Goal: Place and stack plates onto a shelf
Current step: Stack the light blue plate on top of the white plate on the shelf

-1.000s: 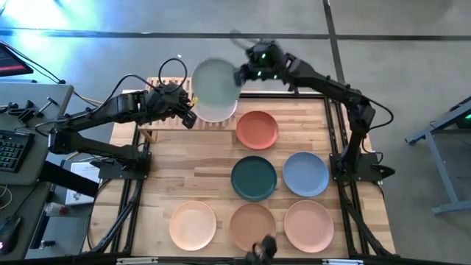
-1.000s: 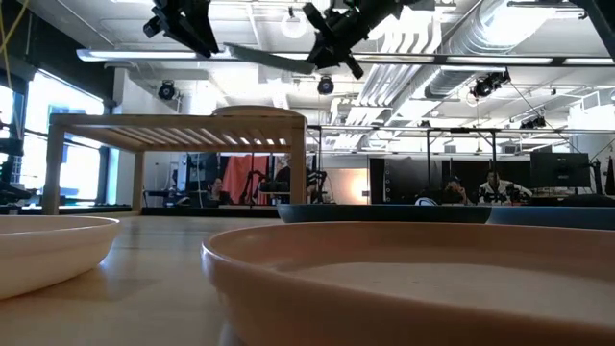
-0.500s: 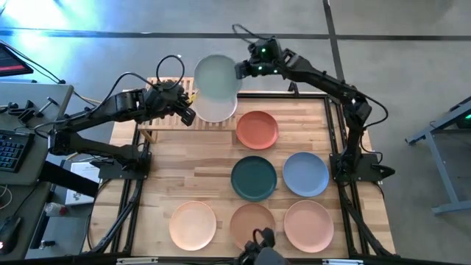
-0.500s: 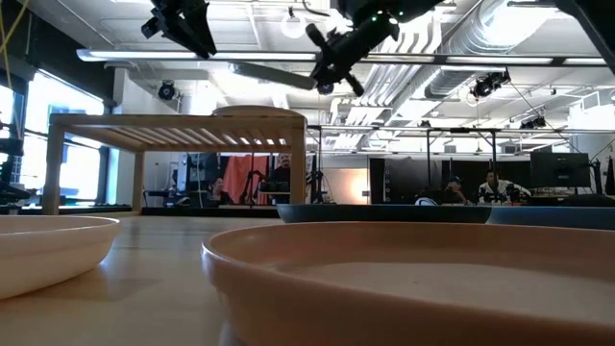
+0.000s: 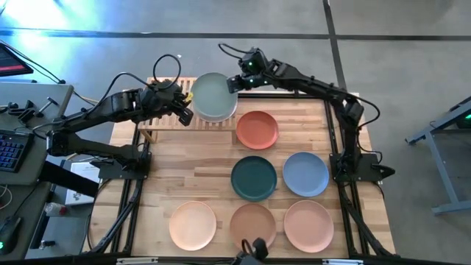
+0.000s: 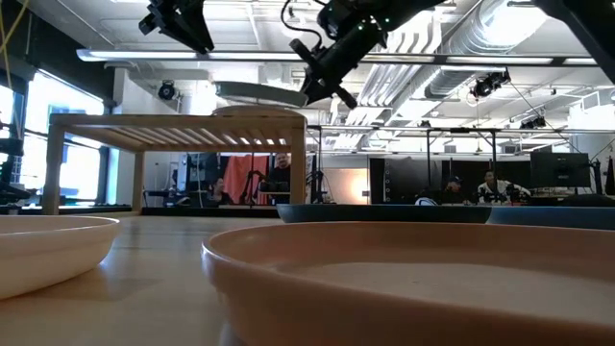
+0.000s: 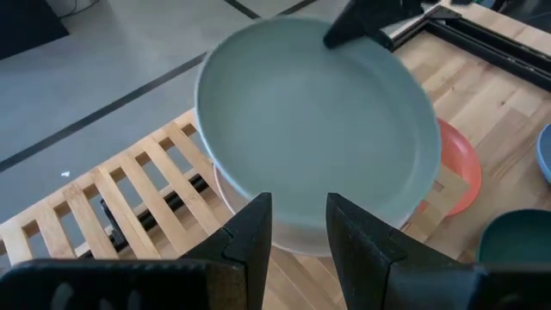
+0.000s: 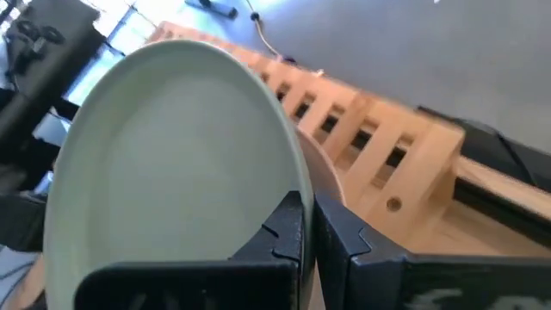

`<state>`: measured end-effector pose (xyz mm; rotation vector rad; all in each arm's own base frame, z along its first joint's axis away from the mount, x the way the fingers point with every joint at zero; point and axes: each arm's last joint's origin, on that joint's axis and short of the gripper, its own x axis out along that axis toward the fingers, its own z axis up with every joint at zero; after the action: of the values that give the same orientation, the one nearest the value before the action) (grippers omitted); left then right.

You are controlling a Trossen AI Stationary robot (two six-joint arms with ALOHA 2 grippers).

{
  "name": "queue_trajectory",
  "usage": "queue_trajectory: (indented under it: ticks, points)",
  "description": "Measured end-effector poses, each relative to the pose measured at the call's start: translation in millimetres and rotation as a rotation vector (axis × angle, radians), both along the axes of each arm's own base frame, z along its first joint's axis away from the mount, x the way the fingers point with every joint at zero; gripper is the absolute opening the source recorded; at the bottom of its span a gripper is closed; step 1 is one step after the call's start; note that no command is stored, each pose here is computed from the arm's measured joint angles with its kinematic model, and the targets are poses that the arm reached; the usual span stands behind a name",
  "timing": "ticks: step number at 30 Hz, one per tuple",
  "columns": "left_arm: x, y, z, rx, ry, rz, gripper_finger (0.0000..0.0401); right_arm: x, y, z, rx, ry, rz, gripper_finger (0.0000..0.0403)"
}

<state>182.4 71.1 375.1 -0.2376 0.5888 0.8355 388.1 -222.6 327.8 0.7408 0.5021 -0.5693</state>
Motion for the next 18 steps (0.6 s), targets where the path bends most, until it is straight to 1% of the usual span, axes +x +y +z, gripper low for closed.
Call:
queue_trajectory:
  ticks: [9,18]
  points:
    - [0.0,-0.1,-0.1,-0.001,0.001,-0.001,0.0100,9.4,4.7,-16.3,0.007,0.058,0.018,0.0000]
    - [0.0,-0.2,-0.2,-0.005,0.000,-0.006,0.0100,9.0,4.2,-16.5,-0.014,0.072,0.015,0.0000]
